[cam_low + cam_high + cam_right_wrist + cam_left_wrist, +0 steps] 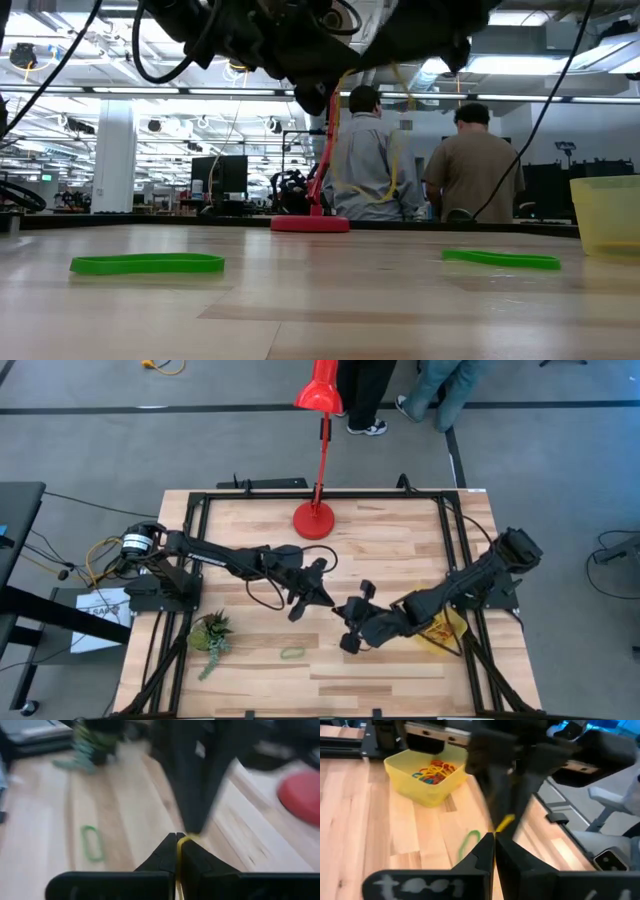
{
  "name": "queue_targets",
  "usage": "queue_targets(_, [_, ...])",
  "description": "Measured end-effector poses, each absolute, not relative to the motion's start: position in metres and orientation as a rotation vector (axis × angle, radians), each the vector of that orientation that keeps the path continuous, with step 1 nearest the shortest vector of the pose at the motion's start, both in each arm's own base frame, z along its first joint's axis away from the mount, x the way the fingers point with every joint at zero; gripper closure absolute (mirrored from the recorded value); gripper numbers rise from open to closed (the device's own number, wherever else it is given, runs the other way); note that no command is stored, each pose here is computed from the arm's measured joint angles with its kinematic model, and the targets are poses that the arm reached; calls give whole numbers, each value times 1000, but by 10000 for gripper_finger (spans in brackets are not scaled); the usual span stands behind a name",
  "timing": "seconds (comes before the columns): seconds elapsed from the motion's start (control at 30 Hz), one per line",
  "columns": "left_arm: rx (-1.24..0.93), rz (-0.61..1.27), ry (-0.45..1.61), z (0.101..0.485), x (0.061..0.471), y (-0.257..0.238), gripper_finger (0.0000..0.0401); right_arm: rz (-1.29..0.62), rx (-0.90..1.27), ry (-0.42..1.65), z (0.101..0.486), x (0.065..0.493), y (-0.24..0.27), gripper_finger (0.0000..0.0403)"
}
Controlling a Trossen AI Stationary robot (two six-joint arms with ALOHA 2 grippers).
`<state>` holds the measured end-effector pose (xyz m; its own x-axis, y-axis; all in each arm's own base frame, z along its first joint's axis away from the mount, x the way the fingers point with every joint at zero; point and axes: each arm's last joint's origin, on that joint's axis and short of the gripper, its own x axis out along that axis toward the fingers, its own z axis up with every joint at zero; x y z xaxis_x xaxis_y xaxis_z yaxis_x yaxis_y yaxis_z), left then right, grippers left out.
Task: Pick and place rubber bands into bin
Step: Put the yellow rubber band into the container
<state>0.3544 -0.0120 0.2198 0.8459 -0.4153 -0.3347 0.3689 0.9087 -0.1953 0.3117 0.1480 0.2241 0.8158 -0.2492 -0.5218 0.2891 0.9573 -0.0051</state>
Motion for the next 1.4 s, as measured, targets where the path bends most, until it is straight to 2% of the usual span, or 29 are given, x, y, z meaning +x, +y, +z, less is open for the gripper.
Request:
queue_targets(0.23, [-80, -361, 383, 219, 355, -10, 401, -441, 162, 677, 211, 305, 127, 402])
queue_targets(0.47, [123, -151, 381, 218, 356, -4, 401, -445, 170, 659, 212, 307, 126, 402])
queue_targets(0.67, [101, -157, 354, 219, 358, -4, 398, -445, 167, 662, 212, 307, 126, 402])
queue_targets(0.87, [109, -188, 361, 218, 357, -8, 356, -442, 166, 667, 211, 307, 126, 401])
queue_targets(1.07, [132, -78, 390, 216, 357, -7, 302, -522, 179, 643, 211, 308, 118, 402])
queue_targets(1.2, [139, -18, 430, 213, 356, -5, 286, -574, 204, 742, 207, 296, 114, 402])
queue_targets(1.3, [145, 8, 458, 210, 354, -4, 282, -602, 272, 899, 224, 275, 115, 402])
queue_targets(1.4, [147, 9, 488, 208, 353, -4, 282, -712, 312, 997, 257, 248, 115, 402])
